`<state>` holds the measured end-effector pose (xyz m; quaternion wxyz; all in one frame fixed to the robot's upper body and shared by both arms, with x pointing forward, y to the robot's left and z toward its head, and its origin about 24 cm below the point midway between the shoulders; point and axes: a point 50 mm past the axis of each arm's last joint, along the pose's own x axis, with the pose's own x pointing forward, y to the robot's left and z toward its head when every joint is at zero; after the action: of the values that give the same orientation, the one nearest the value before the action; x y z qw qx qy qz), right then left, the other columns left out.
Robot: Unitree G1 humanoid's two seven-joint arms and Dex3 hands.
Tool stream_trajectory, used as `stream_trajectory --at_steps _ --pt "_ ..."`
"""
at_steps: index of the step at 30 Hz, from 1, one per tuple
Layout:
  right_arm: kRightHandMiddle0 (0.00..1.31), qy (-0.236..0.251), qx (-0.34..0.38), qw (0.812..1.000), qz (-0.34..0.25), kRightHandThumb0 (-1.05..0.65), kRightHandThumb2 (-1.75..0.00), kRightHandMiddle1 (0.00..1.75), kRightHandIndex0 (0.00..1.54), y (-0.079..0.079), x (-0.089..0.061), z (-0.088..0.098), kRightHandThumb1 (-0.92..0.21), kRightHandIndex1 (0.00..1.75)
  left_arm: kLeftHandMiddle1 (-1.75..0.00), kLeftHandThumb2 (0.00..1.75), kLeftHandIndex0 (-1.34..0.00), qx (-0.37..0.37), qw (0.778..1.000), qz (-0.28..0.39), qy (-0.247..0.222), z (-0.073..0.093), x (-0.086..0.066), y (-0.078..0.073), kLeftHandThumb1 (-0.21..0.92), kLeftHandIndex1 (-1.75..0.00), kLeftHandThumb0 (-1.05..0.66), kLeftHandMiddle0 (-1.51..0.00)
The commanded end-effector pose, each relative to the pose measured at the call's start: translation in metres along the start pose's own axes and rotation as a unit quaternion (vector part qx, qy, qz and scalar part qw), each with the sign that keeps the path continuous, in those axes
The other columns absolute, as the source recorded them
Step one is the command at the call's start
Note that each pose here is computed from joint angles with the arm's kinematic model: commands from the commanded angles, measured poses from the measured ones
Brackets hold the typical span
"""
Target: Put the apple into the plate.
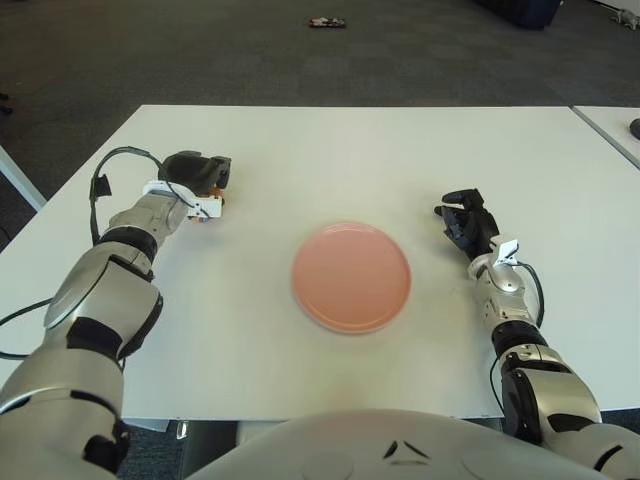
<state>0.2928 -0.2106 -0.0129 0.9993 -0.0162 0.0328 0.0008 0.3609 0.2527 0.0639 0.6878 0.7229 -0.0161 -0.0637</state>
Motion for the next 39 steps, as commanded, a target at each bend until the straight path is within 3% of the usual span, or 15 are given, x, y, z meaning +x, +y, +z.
stream_trajectory --at_steps 1,10,39 --pt "0.25 0.073 0.012 0.997 -0.006 -0.35 -0.47 1.69 0.34 -0.0017 -0.0168 -0.0286 -0.92 1.23 -1.75 1.61 -0.82 -0.033 0.999 -0.015 0.000 0.0076 -0.0070 -0.0196 -0.03 -1.45 -0.01 -0.84" --pt "0.25 0.073 0.012 0.997 -0.006 -0.35 -0.47 1.69 0.34 -0.0017 -0.0168 -0.0286 -0.92 1.23 -1.75 1.71 -0.76 -0.067 0.998 0.000 0.018 0.0075 -0.0072 -0.0202 -0.07 -1.62 -0.01 -0.88" --pt "0.25 0.073 0.012 0.997 -0.005 -0.35 -0.47 1.69 0.34 -0.0018 -0.0161 -0.0282 -0.92 1.23 -1.75 1.70 -0.78 -0.174 0.985 0.010 0.019 0.0075 -0.0075 -0.0156 -0.07 -1.57 -0.01 -0.87"
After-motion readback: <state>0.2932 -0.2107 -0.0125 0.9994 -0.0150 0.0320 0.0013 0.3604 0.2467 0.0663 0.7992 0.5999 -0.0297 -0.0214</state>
